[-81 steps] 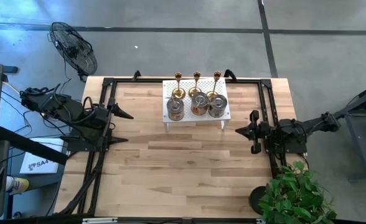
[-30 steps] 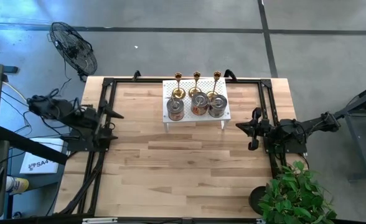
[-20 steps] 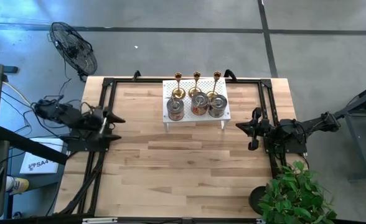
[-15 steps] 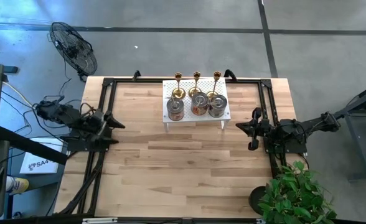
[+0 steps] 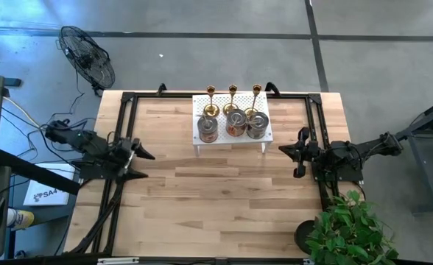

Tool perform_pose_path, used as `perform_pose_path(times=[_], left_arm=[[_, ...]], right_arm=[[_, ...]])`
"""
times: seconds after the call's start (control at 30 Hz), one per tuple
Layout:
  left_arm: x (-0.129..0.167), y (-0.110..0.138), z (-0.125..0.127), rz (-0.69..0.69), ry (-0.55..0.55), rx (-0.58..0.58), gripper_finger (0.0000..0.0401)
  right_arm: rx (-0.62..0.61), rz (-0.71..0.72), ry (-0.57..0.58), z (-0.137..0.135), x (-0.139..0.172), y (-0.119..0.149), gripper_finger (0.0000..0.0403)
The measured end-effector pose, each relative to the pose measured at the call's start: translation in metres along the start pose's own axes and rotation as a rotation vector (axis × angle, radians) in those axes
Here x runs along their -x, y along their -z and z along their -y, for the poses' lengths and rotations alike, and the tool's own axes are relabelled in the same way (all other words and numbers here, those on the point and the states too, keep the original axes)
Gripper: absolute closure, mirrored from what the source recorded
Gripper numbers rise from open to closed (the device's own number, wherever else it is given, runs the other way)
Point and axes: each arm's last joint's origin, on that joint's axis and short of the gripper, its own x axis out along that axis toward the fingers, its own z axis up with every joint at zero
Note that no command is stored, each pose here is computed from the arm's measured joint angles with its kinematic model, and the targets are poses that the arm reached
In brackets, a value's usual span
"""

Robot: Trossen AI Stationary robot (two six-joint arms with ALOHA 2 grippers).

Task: Pick & Place candle stick holders
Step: Return to Home Position

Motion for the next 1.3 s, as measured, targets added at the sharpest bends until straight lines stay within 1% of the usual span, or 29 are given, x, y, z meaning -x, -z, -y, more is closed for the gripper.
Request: perform_pose_path(times=[0.1, 0.17, 0.23, 0.37, 0.5, 0.53, 0.57, 0.67, 0.73, 0.83, 1.03, 1.13, 1.3], left_arm=[[-0.005, 0.002, 0.001, 0.034, 0.035, -0.056, 0.0033], [-0.01, 0.006, 0.0, 0.027, 0.051, -0.113, 0.007], [-0.013, 0.008, 0.0, 0.043, 0.061, -0.155, 0.012], [-0.018, 0.012, 0.0, 0.069, 0.063, -0.259, 0.0237], [-0.021, 0.012, 0.001, 0.12, 0.077, -0.325, 0.0358], [-0.023, 0.013, 0.0, 0.127, 0.075, -0.335, 0.0378], [-0.024, 0.015, 0.0, 0.129, 0.073, -0.343, 0.0388], [-0.028, 0.017, -0.001, 0.166, 0.078, -0.373, 0.0387], [-0.032, 0.022, -0.003, 0.175, 0.06, -0.374, 0.0397], [-0.039, 0.032, -0.007, 0.172, 0.03, -0.377, 0.0399], [-0.048, 0.04, -0.01, 0.277, 0.059, -0.323, 0.04], [-0.049, 0.041, -0.01, 0.3, 0.062, -0.326, 0.04], [-0.049, 0.041, -0.012, 0.31, -0.007, -0.346, 0.0401]], right_arm=[[0.0, 0.0, 0.0, 0.0, 0.0, 0.0, 0.0398], [0.0, 0.0, 0.0, 0.0, 0.0, 0.0, 0.0397], [0.0, 0.0, 0.001, 0.0, 0.0, 0.0, 0.0395], [0.0, 0.001, 0.0, 0.0, 0.0, 0.0, 0.0396], [0.0, 0.001, 0.0, 0.0, 0.0, 0.0, 0.0394], [0.0, 0.001, 0.0, 0.0, 0.0, 0.0, 0.0393], [0.0, 0.001, 0.0, 0.0, 0.0, 0.0, 0.0393], [-0.001, 0.001, 0.0, 0.0, 0.0, 0.0, 0.0395], [-0.001, 0.001, 0.001, 0.0, 0.0, 0.0, 0.0397], [-0.001, 0.002, 0.0, 0.0, 0.0, 0.0, 0.0398], [-0.001, 0.002, 0.001, 0.0, 0.0, 0.0, 0.0396], [-0.001, 0.002, 0.0, 0.0, 0.0, 0.0, 0.0395], [-0.001, 0.002, 0.0, 0.0, 0.0, 0.0, 0.0394]])
